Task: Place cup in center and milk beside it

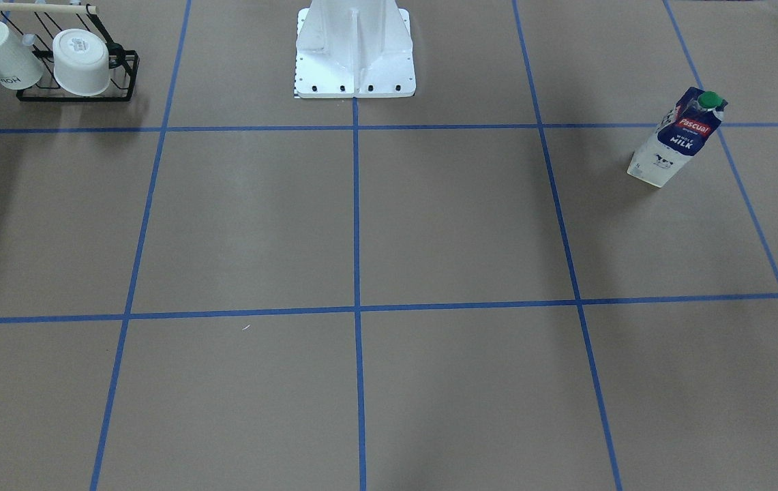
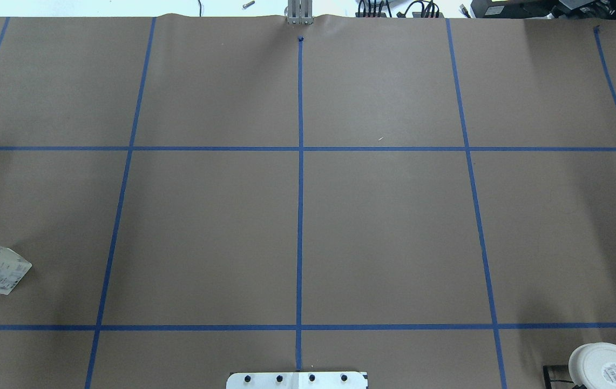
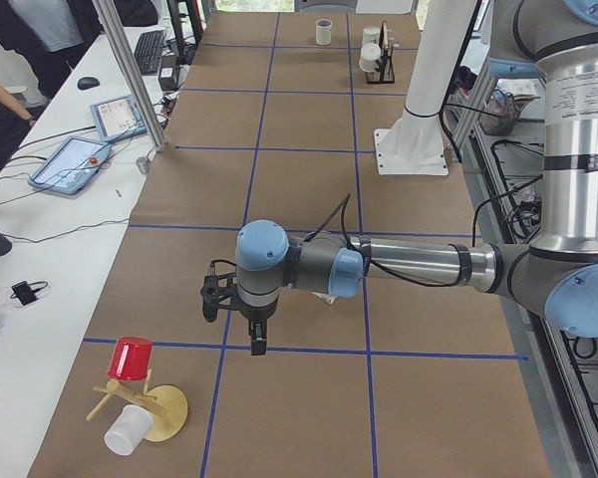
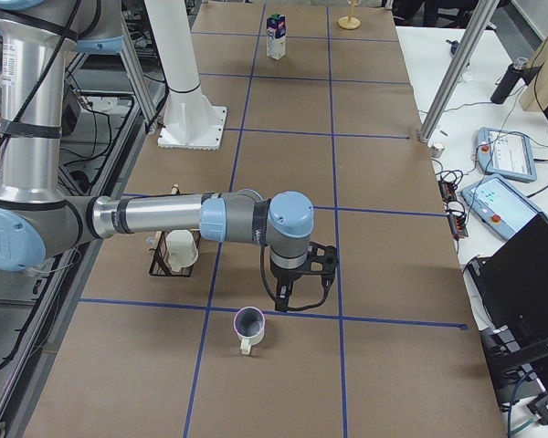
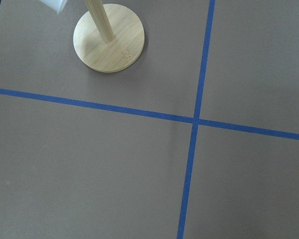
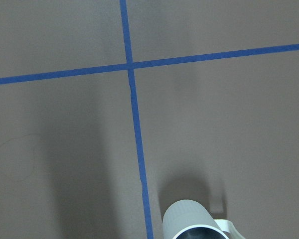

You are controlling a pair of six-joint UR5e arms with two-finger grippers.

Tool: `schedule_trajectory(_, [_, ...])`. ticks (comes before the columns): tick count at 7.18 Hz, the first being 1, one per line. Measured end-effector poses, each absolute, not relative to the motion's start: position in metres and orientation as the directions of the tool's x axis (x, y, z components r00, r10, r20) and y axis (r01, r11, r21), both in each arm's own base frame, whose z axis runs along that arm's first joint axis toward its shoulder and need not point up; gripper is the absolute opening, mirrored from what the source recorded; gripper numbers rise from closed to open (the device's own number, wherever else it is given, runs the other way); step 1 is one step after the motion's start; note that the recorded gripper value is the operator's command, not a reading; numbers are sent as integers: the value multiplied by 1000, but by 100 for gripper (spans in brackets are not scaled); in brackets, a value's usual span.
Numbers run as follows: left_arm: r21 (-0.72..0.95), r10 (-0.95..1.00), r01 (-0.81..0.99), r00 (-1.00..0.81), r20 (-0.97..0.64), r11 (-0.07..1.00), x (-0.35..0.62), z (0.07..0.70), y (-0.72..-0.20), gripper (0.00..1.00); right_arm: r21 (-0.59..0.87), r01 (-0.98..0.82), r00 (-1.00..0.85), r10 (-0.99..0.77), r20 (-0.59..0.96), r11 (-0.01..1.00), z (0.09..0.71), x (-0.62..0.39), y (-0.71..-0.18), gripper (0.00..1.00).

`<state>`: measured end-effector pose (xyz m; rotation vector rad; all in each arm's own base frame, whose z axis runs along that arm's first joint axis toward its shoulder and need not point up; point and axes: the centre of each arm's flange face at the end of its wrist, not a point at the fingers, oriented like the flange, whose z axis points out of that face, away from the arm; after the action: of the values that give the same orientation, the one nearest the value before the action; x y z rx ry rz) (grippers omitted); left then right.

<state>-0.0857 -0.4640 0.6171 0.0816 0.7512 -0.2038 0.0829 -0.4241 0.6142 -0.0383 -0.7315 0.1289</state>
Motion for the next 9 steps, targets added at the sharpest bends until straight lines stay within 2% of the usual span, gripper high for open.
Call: schedule_trajectory(9, [1, -157, 215, 718, -678, 977, -86, 618, -464, 98, -74, -107, 736, 129, 664, 992, 610, 82, -427, 100])
